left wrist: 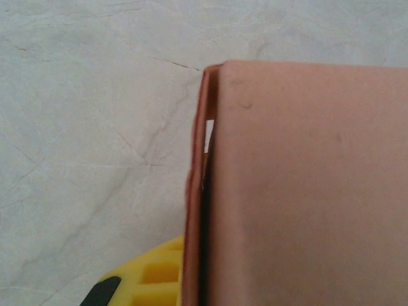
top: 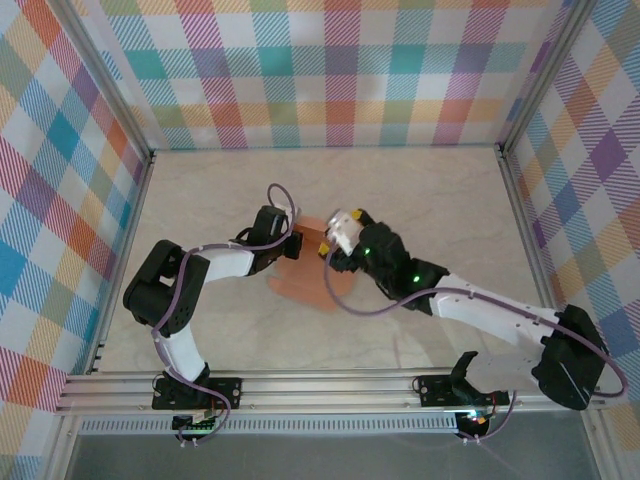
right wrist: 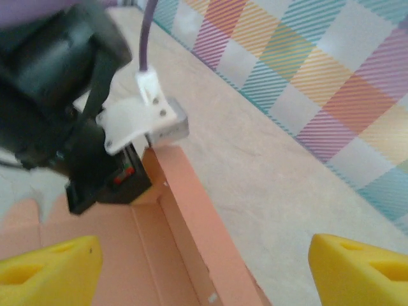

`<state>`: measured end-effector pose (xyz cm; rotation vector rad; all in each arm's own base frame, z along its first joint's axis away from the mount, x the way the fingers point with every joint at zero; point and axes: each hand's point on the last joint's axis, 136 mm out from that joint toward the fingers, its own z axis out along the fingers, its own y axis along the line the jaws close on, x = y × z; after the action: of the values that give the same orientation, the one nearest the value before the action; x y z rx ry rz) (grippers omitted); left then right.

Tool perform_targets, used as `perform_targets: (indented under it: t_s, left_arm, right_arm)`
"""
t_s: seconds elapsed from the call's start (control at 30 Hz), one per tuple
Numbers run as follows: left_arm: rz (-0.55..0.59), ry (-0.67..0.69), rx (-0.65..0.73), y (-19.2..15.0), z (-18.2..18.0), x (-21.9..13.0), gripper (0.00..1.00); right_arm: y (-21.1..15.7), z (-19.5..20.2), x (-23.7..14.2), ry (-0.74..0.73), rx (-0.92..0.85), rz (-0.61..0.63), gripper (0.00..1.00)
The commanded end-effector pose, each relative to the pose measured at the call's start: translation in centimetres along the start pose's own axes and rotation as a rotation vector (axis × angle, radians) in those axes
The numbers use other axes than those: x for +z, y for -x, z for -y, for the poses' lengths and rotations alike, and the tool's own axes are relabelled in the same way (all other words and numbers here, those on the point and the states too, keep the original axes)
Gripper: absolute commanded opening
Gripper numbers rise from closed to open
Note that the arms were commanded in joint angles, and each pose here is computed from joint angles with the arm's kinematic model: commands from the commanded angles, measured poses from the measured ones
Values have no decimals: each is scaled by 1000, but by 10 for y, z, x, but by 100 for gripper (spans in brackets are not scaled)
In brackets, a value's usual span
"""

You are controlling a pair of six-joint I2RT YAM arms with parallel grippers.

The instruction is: Fold the paper box

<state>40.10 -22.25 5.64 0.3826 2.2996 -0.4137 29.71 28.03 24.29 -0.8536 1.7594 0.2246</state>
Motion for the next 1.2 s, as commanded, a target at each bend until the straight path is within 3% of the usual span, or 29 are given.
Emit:
perform_targets:
  t_s: [0.0,0.17,0.27,0.43,0.63,1.17]
  left_arm:
    - [-34,-6,91,-4,11,-8,5]
    - [-28,-34,156,-3,25,-9,7]
    - [-25,-76,187,-3,38,-9,7]
    - [-29,-164,180,-2,59,-8,9]
    - [-28,-178,198,-7,72,-2,10]
    - [-35,-190,192,-21,78,12,13]
  right_arm:
    - [-8,27,0,163,556,-108,85]
    - [-17,68,20,259,920,-223,85]
    - [-22,71,39,381,1034,-289,84]
    - [-36,63,68,494,1038,-335,82]
    - [-53,42,92,650,1081,-397,80]
    - [-102,-4,123,777,1155,-579,65]
